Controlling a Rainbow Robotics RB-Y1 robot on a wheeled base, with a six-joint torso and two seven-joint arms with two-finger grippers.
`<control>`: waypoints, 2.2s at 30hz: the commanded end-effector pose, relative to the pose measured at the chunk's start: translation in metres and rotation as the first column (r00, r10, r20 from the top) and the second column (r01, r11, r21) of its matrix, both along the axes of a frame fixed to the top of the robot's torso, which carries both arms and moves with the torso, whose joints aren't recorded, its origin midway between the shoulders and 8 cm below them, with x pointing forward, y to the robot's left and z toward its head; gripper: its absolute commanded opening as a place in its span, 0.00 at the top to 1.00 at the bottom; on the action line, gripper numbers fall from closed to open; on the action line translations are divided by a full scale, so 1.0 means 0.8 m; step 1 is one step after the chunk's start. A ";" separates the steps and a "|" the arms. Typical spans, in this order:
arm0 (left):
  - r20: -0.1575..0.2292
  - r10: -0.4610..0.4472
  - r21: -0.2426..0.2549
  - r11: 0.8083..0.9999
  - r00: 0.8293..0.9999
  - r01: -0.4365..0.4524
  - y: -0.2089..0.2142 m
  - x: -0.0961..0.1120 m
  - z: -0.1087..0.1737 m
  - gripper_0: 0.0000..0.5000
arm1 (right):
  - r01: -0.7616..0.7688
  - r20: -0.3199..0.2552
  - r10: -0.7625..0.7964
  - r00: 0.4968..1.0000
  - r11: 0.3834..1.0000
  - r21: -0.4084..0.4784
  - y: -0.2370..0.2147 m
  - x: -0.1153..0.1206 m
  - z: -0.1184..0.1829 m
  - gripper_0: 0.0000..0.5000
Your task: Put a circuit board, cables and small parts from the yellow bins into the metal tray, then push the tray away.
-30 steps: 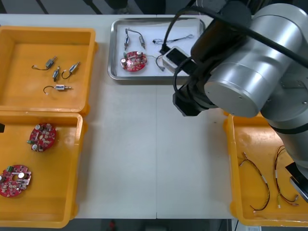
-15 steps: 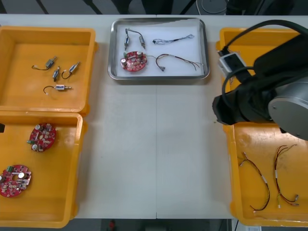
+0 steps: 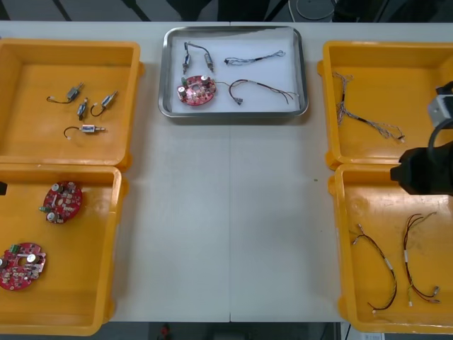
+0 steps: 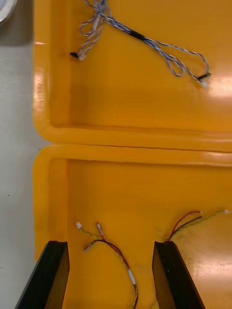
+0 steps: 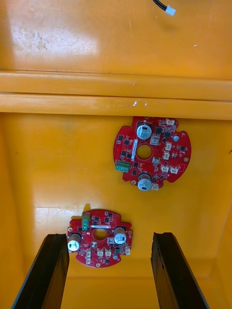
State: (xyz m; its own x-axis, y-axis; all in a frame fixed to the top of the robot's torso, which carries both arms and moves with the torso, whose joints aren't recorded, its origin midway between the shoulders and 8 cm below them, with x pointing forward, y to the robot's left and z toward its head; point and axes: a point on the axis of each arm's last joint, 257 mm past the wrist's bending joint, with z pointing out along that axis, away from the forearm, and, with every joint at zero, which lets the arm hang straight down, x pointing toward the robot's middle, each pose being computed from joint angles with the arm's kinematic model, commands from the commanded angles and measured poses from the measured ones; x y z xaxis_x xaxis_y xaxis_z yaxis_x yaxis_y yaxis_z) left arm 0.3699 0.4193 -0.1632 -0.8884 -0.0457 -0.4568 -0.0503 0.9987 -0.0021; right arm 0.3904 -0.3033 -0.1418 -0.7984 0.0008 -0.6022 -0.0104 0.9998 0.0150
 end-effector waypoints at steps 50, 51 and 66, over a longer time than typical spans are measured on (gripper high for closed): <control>0.001 -0.034 0.022 0.999 0.999 0.034 -0.005 -0.003 -0.005 0.00 | 0.069 -0.172 -0.066 0.983 0.997 0.015 -0.075 -0.056 -0.053 0.00; 0.001 -0.034 0.022 0.999 0.999 0.034 -0.005 -0.003 -0.005 0.00 | 0.069 -0.172 -0.066 0.983 0.997 0.015 -0.075 -0.056 -0.053 0.00; 0.001 -0.034 0.022 0.999 0.999 0.034 -0.005 -0.003 -0.005 0.00 | 0.069 -0.172 -0.066 0.983 0.997 0.015 -0.075 -0.056 -0.053 0.00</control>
